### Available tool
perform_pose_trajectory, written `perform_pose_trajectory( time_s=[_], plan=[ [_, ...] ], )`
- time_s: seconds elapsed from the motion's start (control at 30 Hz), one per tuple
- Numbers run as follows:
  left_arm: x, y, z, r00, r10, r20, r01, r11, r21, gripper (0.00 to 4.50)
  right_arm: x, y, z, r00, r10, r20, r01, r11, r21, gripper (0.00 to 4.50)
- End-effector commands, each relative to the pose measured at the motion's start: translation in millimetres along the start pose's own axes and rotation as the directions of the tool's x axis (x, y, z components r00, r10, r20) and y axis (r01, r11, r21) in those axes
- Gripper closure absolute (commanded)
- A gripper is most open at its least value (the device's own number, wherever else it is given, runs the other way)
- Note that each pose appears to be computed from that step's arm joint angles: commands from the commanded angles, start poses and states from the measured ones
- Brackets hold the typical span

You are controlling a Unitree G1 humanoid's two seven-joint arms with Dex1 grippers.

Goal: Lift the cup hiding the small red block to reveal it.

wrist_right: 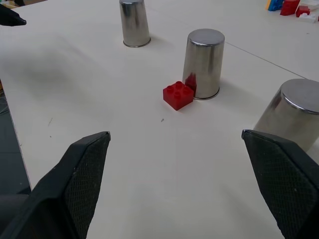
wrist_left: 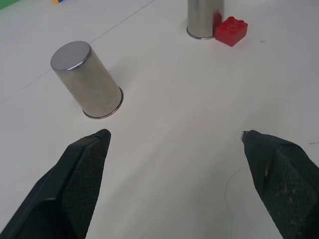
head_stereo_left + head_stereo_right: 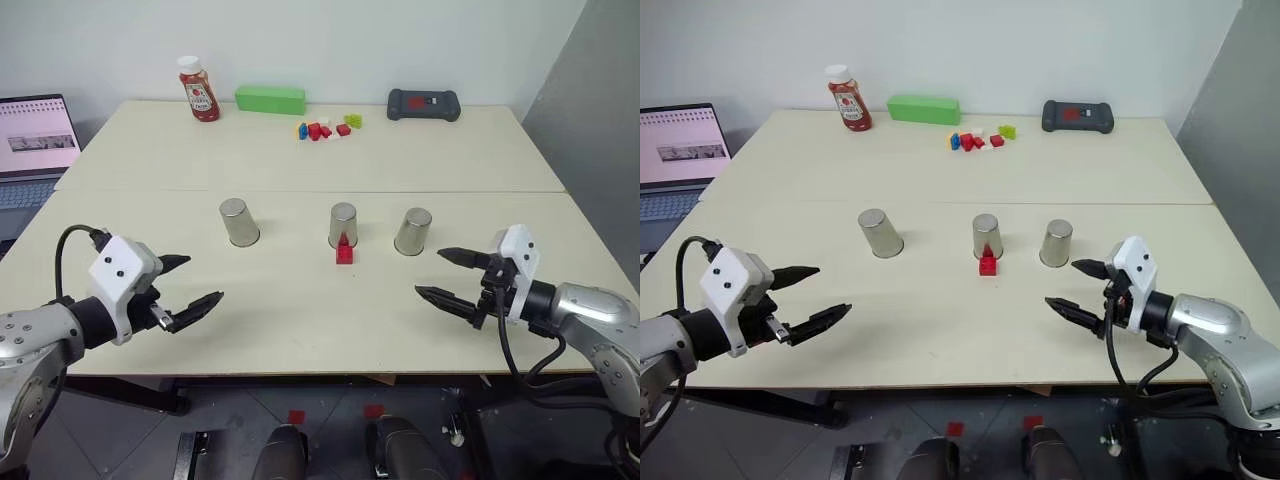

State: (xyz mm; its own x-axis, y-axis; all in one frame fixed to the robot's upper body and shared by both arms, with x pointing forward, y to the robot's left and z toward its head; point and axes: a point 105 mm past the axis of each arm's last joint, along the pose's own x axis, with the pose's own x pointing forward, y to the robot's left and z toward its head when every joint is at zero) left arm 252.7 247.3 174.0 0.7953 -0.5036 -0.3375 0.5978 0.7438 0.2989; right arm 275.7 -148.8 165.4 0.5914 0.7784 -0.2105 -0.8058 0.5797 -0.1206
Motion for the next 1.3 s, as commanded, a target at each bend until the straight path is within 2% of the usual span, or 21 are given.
perform_pose_trajectory(
  time_s=[0.03, 0.47, 1.3],
  plan=[
    [-5.0, -3.7, 16.3, 0.999, -0.024, 0.049, 0.024, 1.0, 0.006, 0.03, -0.4, 2.6, 9.5, 1.0, 0.009, 0.028, -0.008, 0.999, -0.04, 0.0],
    [-4.5, -4.4, 11.3, 1.0, -0.005, 0.016, 0.004, 0.999, 0.044, 0.03, -0.2, 4.1, 10.8, 1.0, 0.023, 0.021, -0.022, 0.999, -0.041, 0.0],
    [-0.8, -8.5, 8.0, 1.0, -0.017, 0.017, 0.016, 0.999, 0.032, 0.03, -2.0, 3.0, 8.2, 1.0, 0.028, 0.012, -0.028, 0.999, -0.044, 0.0]
  ],
)
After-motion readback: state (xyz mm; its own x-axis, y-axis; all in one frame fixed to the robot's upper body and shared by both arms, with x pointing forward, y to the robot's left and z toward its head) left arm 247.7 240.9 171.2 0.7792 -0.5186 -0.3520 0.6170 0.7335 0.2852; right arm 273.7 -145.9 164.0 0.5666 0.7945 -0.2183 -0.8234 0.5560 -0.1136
